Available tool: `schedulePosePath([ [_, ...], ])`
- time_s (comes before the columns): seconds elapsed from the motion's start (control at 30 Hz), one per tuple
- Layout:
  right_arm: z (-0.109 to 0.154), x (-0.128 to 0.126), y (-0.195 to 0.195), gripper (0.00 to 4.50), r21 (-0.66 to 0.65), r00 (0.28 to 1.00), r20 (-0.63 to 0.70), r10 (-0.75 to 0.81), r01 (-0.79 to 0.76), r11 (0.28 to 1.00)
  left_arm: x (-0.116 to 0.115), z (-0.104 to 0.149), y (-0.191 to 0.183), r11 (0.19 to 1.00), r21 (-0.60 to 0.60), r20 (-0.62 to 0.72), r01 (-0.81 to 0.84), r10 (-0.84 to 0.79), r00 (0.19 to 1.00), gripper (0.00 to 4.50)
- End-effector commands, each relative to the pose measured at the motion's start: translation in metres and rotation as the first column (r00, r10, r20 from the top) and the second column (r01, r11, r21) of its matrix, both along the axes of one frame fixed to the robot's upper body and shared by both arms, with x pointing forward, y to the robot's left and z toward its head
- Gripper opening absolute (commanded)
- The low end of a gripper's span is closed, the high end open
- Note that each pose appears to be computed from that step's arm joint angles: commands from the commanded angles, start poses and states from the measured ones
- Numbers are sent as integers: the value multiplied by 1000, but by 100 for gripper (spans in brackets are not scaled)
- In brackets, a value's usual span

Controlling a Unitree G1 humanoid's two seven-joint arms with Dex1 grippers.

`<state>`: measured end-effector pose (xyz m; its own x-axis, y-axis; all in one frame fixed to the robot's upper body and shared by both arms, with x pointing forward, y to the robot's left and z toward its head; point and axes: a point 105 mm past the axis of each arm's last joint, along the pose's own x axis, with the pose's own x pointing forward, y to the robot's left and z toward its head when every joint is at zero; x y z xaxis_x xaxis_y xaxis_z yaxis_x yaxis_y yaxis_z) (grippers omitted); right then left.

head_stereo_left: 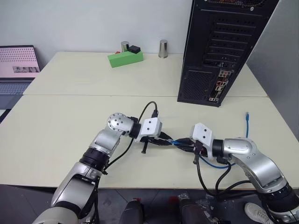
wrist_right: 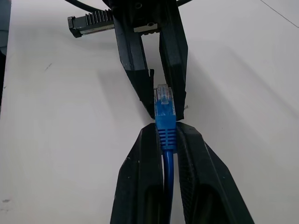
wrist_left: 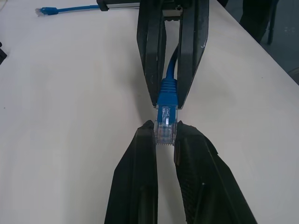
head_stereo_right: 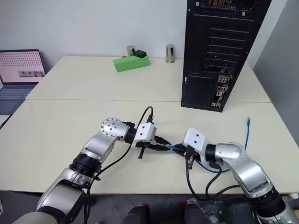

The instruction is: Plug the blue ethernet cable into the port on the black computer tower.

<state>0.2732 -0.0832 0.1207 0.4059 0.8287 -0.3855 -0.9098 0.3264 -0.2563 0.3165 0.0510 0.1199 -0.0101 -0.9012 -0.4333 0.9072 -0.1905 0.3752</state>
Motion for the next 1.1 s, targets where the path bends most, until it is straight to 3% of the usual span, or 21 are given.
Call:
schedulePosePath([
  [0.03, 13, -2, -2, 159, -5, 998, 58, 35, -35, 999, 4, 7, 3, 1000, -13, 111, 14, -13, 994, 29],
  [0.13, 18, -4, -13, 230, -3, 999, 43, 26, -26, 1000, 5, 8, 3, 998, -54, 171, 26, -17, 985, 29],
  [0.2, 21, -7, -26, 274, 45, 1000, -26, -17, 18, 999, 3, 14, 0, 993, -70, 370, 94, -62, 927, 28],
  [0.33, 27, -12, -29, 369, 165, 991, -119, -56, 76, 983, -2, 24, -5, 976, -132, 544, 174, -75, 836, 27],
  [0.57, 29, -20, -15, 371, 382, 953, -299, -55, 172, 908, -13, 39, -2, 933, -184, 784, 308, -50, 618, 27],
  [0.8, 34, -23, -8, 371, 464, 928, -372, -33, 216, 859, -15, 37, 1, 924, -178, 827, 339, -46, 561, 27],
  [1.1, 36, -23, -9, 371, 486, 918, -395, -34, 240, 840, -13, 36, 2, 925, -172, 838, 339, -43, 544, 27],
])
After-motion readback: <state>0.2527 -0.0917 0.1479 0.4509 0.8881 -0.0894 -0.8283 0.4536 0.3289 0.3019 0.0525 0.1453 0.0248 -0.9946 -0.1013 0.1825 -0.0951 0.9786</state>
